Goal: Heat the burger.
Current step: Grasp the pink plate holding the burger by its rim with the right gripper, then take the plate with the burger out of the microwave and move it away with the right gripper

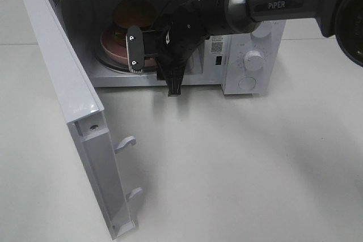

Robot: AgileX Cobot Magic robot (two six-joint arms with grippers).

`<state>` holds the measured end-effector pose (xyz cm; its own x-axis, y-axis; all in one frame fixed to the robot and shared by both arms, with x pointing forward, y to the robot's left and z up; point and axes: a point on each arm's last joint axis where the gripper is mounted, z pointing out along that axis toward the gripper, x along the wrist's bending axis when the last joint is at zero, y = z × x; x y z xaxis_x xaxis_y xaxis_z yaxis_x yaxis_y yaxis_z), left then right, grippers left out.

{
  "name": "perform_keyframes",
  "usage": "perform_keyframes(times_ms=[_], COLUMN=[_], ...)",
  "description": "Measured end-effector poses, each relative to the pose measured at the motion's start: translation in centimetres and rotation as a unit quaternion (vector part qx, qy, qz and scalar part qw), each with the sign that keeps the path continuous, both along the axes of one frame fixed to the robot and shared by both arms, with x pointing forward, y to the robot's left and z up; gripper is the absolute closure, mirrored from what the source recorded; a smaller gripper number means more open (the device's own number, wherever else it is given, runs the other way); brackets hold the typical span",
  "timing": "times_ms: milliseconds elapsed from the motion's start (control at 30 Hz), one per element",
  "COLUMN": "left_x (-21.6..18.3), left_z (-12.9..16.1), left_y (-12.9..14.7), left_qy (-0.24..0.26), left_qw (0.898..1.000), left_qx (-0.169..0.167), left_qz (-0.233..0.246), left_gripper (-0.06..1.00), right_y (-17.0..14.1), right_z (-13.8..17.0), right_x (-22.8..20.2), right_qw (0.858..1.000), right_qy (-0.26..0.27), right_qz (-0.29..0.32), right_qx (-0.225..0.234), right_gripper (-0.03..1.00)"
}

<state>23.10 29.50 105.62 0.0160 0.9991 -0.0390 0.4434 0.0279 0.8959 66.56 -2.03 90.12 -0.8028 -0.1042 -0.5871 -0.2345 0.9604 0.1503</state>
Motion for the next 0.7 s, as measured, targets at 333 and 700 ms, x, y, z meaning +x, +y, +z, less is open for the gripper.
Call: perform_keyframes(times_ms=[333, 700], left_x=[0.0, 0.0], left_z=[0.0, 0.0], left_y=[0.0, 0.0], left_qy=[0.0, 0.0], left_qw=[1.0, 1.0], left_qx=[0.0, 0.0], left_qz=[0.0, 0.0], left_gripper=[-0.05, -0.05], right_y=[0.2, 0.0], right_z=[0.2, 1.1], right_x=[-0.2, -0.6], right_qw=[1.0, 1.0], right_qy=[0.009, 0.022], right_qz=[-0.002, 0.004], right_qx=[0.002, -0.005], right_gripper=[0.89, 0.89])
